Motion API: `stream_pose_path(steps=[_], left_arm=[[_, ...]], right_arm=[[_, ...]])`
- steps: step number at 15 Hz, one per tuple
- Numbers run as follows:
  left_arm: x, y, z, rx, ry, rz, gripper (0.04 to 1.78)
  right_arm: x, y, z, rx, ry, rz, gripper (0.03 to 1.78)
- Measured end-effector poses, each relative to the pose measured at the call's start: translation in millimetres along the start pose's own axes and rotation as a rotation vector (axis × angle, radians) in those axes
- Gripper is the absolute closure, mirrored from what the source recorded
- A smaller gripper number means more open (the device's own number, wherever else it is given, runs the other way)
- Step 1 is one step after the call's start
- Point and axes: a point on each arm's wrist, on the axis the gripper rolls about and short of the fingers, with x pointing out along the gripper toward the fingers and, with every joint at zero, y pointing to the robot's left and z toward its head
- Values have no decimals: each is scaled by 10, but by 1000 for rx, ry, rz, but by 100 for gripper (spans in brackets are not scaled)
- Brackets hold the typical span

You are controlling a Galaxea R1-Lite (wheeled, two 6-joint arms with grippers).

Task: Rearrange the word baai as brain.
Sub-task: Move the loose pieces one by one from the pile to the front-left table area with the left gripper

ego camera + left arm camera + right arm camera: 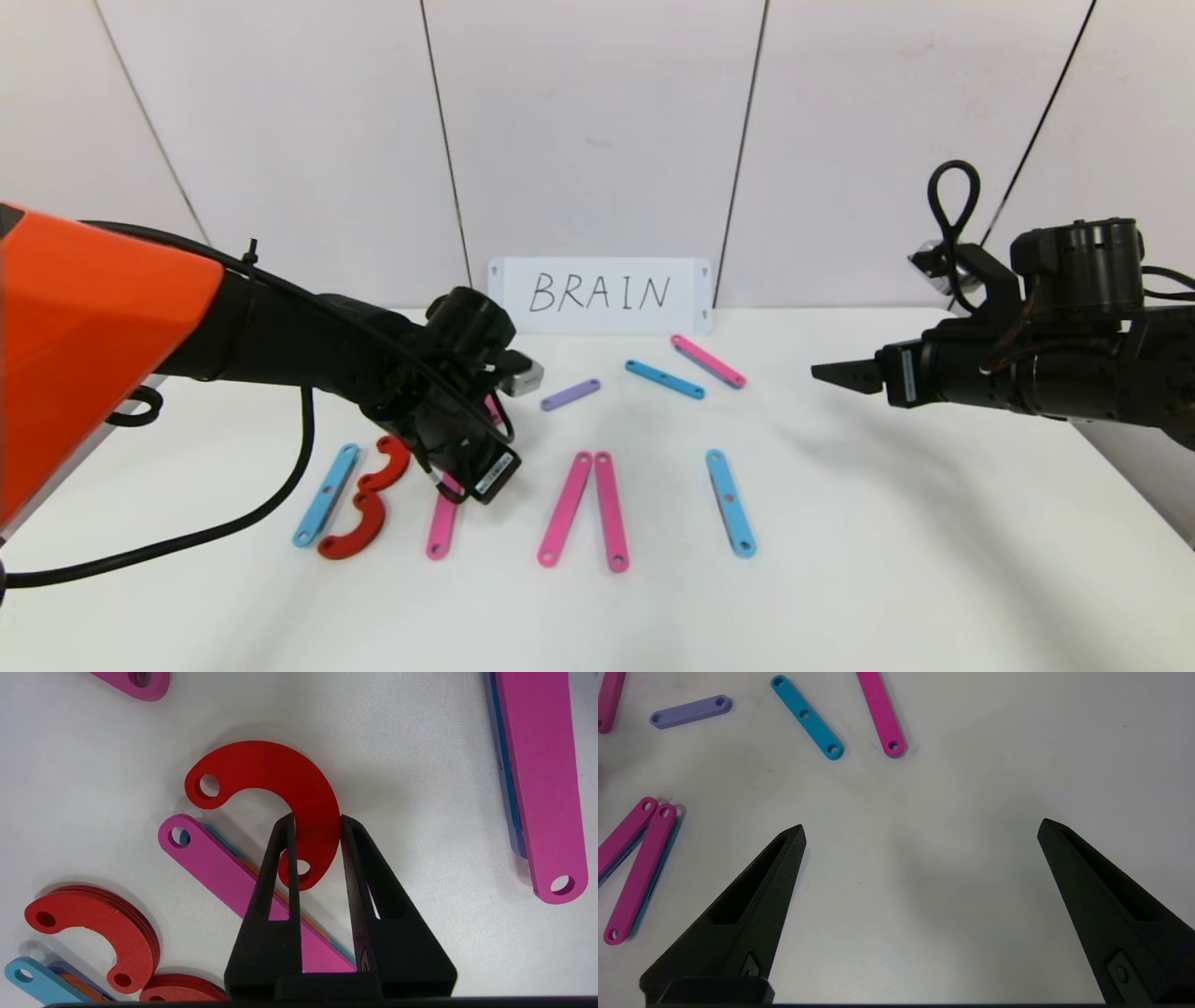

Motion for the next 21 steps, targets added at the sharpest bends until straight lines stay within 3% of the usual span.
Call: stream_pose_path(steps=[2, 8, 11, 21], left_arm=[[12, 4, 9, -1, -1, 0, 135], [16, 10, 33, 1, -12, 4, 42], [-8, 8, 82, 5, -33, 6, 14], [25, 77, 84, -12, -28, 24, 8]], right_arm=[[2, 0, -1, 0, 1, 0, 7], [6, 0, -7, 1, 3, 0, 7], [7, 3, -8, 0, 4, 1, 7], [9, 9, -16, 0, 7, 3, 7]])
